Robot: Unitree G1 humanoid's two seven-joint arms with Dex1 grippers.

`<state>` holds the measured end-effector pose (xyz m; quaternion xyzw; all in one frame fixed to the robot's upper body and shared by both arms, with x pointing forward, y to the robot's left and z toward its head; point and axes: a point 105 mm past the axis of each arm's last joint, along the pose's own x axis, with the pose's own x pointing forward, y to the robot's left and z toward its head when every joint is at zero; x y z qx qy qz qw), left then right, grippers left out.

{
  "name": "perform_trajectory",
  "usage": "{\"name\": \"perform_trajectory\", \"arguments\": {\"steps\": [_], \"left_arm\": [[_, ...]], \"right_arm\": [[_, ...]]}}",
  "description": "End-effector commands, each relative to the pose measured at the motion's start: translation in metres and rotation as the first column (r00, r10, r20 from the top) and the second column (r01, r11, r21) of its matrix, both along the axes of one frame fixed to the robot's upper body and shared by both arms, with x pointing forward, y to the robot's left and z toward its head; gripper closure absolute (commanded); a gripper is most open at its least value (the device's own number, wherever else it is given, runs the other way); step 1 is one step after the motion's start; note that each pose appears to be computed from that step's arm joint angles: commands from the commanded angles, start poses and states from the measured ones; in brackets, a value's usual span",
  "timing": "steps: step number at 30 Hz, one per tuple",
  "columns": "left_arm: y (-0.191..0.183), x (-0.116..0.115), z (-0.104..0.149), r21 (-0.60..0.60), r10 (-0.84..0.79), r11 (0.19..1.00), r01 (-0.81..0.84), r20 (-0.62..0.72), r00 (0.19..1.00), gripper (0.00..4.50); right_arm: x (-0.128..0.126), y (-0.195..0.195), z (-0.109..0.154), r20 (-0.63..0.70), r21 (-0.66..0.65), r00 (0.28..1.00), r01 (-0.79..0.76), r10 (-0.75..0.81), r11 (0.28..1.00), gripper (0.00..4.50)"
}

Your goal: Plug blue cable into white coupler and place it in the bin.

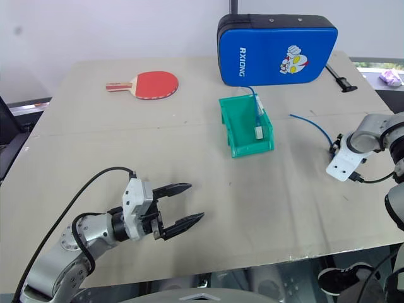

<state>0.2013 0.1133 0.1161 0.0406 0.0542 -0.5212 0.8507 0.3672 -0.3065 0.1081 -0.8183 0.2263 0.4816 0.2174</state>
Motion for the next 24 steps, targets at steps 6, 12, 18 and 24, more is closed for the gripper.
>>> {"name": "perform_trajectory", "arguments": {"steps": [6, 12, 18, 24], "left_arm": [[-0.004, -0.003, 0.007, -0.005, -0.009, 1.0, 0.01, 0.039, 0.999, 0.0], [-0.004, 0.001, 0.005, -0.008, -0.019, 1.0, 0.019, 0.036, 0.999, 0.0], [0.0, 0.011, 0.003, 0.004, -0.007, 1.0, 0.007, 0.049, 0.999, 0.0], [0.003, 0.017, 0.0, 0.027, -0.014, 1.0, 0.013, 0.065, 0.998, 0.0]], "right_arm": [[-0.012, 0.035, 0.003, -0.087, 0.21, 0.994, -0.042, 0.061, 0.977, 4.43], [-0.061, 0.12, 0.029, -0.408, 0.65, 0.911, 0.342, -0.068, 0.678, 4.43], [-0.118, 0.189, 0.019, -0.708, 0.611, 0.692, 0.699, -0.138, 0.373, 4.43], [-0.11, 0.243, -0.001, -0.762, 0.588, 0.627, 0.775, -0.161, 0.234, 4.43]]}}
